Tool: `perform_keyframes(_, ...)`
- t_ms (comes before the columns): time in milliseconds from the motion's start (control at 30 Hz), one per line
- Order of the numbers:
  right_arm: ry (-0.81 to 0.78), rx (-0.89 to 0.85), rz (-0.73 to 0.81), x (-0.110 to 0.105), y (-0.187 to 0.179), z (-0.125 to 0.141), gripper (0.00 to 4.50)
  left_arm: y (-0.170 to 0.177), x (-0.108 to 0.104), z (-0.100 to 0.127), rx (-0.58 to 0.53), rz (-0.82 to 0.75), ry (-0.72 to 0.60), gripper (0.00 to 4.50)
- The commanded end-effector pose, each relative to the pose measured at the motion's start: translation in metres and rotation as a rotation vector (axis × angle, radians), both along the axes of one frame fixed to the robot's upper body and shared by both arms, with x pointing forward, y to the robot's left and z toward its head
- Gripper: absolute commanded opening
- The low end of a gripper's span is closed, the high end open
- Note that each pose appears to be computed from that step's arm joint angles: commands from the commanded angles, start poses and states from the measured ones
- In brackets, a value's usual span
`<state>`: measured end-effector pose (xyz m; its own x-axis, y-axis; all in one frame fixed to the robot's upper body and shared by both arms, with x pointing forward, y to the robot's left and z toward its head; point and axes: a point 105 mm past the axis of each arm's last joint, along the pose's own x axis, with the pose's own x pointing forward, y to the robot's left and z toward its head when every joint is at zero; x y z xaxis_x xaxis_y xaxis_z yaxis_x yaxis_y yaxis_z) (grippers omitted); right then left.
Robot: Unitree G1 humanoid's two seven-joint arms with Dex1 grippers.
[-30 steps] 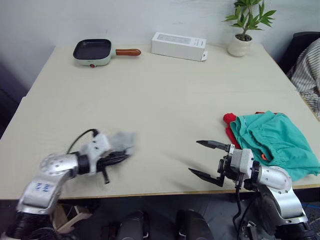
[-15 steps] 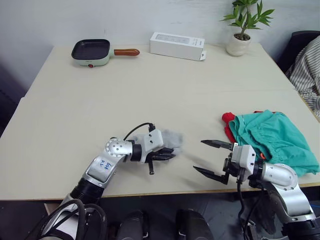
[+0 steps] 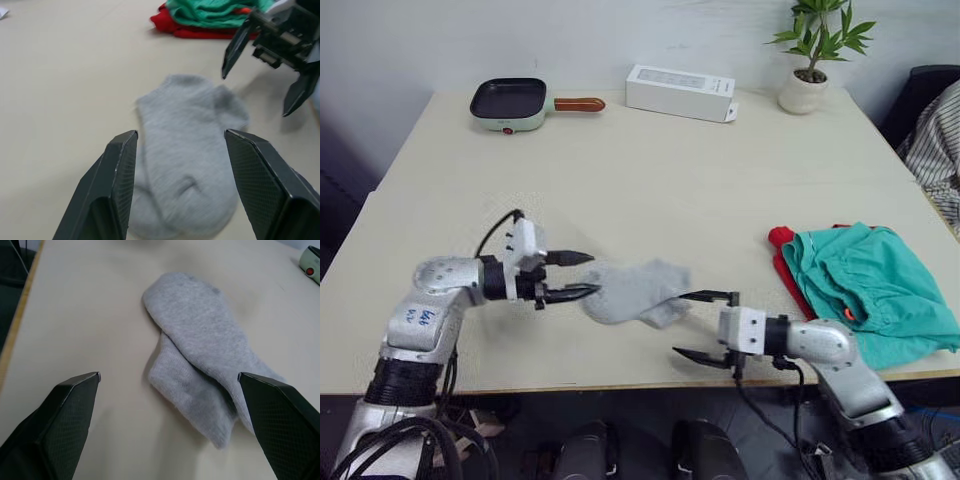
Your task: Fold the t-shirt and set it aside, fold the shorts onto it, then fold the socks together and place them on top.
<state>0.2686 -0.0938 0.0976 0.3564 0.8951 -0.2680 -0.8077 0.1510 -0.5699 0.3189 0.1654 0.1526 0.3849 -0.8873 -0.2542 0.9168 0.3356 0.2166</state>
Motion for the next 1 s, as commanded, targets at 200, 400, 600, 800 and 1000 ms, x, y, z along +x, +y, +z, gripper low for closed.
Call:
perform_keyframes(200, -0.092, -0.027, -0.045, 0.02, -0.002, 0.002, 3.92, 0.005, 0.025, -0.025, 0.085, 0.032, 0.011, 2.93)
perform_keyframes(400, -0.107, -0.04, -0.021, 0.024, 0.002, 0.0, 1.83, -0.001, 0.024, -0.042, 0.106, 0.015, 0.072, 2.93)
perform_keyframes(600, -0.115, -0.027, -0.015, 0.026, 0.004, 0.0, 0.0, 0.0, 0.017, -0.052, 0.109, 0.022, 0.124, 1.4)
perform_keyframes(800, -0.133, -0.048, -0.037, 0.039, -0.008, 0.004, 0.0, 0.004, 0.004, -0.047, 0.105, 0.024, 0.127, 0.02)
perform_keyframes(1000, -0.128, -0.081, -0.02, 0.052, -0.019, 0.007, 0.0, -0.001, -0.014, -0.043, 0.094, 0.015, 0.164, 0.02)
